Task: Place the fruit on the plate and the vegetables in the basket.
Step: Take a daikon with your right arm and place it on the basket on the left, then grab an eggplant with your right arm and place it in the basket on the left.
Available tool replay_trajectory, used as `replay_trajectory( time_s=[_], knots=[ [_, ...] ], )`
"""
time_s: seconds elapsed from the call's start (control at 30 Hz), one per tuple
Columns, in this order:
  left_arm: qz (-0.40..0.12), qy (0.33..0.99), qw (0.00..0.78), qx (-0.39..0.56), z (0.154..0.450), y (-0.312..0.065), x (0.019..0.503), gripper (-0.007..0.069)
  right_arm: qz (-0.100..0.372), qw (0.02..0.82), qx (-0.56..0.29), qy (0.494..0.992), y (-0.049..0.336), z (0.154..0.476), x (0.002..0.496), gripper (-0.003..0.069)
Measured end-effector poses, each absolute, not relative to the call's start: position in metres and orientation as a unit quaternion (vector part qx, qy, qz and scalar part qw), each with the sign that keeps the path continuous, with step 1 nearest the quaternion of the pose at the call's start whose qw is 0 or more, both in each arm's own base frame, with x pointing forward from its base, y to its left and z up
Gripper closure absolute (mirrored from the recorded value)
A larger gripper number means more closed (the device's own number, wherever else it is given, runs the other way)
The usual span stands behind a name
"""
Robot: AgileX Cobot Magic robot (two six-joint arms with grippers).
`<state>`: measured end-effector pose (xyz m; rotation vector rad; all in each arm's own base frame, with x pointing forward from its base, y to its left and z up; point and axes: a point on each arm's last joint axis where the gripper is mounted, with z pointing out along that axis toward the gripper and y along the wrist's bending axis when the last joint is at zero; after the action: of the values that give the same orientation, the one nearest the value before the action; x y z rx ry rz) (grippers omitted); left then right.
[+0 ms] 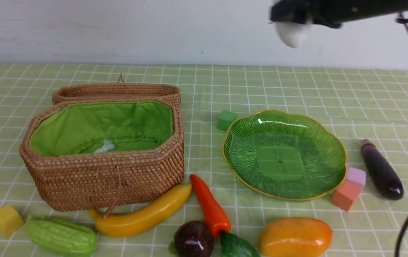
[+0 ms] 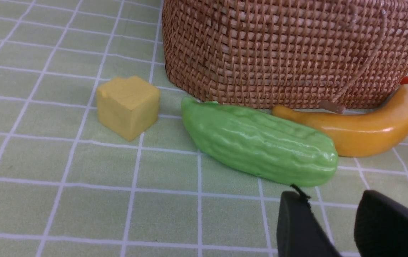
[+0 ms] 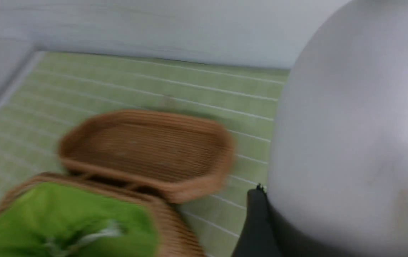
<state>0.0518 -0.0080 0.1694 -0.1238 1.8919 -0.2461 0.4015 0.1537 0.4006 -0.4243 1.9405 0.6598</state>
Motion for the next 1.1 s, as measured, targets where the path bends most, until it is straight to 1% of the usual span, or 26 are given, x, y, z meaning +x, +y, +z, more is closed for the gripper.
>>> replay_trajectory(
  time_s=[0.03, 0.07, 0.1, 0.23, 0.33, 0.37, 0.43, 0.6, 0.67, 0.73, 0.8, 0.87, 0.93, 1.03, 1.1],
  knots=[
    [-0.105, 0.808, 0.577, -0.053, 0.169, -0.008, 0.052, 0.0386, 0.285, 0.505, -0.212, 0.787, 0.177, 0.4, 0.395, 0.0174],
    [-0.105, 0.808, 0.577, -0.053, 0.169, -0.008, 0.052, 0.0386, 0.289, 0.505, -0.222, 0.782, 0.185, 0.4, 0.392, 0.0174],
    [-0.105, 0.808, 0.577, -0.053, 0.169, -0.008, 0.052, 0.0386, 0.299, 0.504, -0.28, 0.761, 0.22, 0.391, 0.384, 0.0174],
    [-0.105, 0.808, 0.577, -0.053, 0.169, -0.008, 0.052, 0.0386, 0.304, 0.491, -0.365, 0.73, 0.286, 0.358, 0.367, 0.0174],
    [-0.105, 0.808, 0.577, -0.053, 0.169, -0.008, 0.052, 0.0386, 0.287, 0.492, -0.398, 0.719, 0.313, 0.333, 0.365, 0.0174],
    [-0.105, 0.808, 0.577, -0.053, 0.169, -0.008, 0.052, 0.0386, 0.277, 0.493, -0.413, 0.714, 0.326, 0.32, 0.364, 0.0174],
    [-0.105, 0.808, 0.577, -0.053, 0.169, -0.008, 0.052, 0.0386, 0.265, 0.493, -0.423, 0.713, 0.336, 0.304, 0.366, 0.0174],
    [-0.105, 0.808, 0.577, -0.053, 0.169, -0.008, 0.052, 0.0386, 0.254, 0.479, -0.429, 0.722, 0.348, 0.274, 0.371, 0.0174],
    [-0.105, 0.808, 0.577, -0.053, 0.169, -0.008, 0.052, 0.0386, 0.253, 0.48, -0.426, 0.724, 0.348, 0.272, 0.372, 0.0171],
    [-0.105, 0.808, 0.577, -0.053, 0.169, -0.008, 0.052, 0.0386, 0.252, 0.482, -0.423, 0.725, 0.348, 0.272, 0.373, 0.014],
    [-0.105, 0.808, 0.577, -0.053, 0.169, -0.008, 0.052, 0.0386, 0.252, 0.484, -0.419, 0.725, 0.348, 0.272, 0.373, 0.0069],
    [-0.105, 0.808, 0.577, -0.053, 0.169, -0.008, 0.052, 0.0386, 0.255, 0.484, -0.417, 0.726, 0.347, 0.274, 0.373, 0.0006],
    [-0.105, 0.808, 0.577, -0.053, 0.169, -0.008, 0.052, 0.0386, 0.259, 0.483, -0.418, 0.725, 0.343, 0.279, 0.373, -0.0017],
    [-0.105, 0.808, 0.577, -0.053, 0.169, -0.008, 0.052, 0.0386, 0.26, 0.485, -0.424, 0.719, 0.333, 0.295, 0.372, -0.0016],
    [-0.105, 0.808, 0.577, -0.053, 0.169, -0.008, 0.052, 0.0386, 0.259, 0.492, -0.418, 0.719, 0.317, 0.314, 0.374, -0.0008]
  ],
)
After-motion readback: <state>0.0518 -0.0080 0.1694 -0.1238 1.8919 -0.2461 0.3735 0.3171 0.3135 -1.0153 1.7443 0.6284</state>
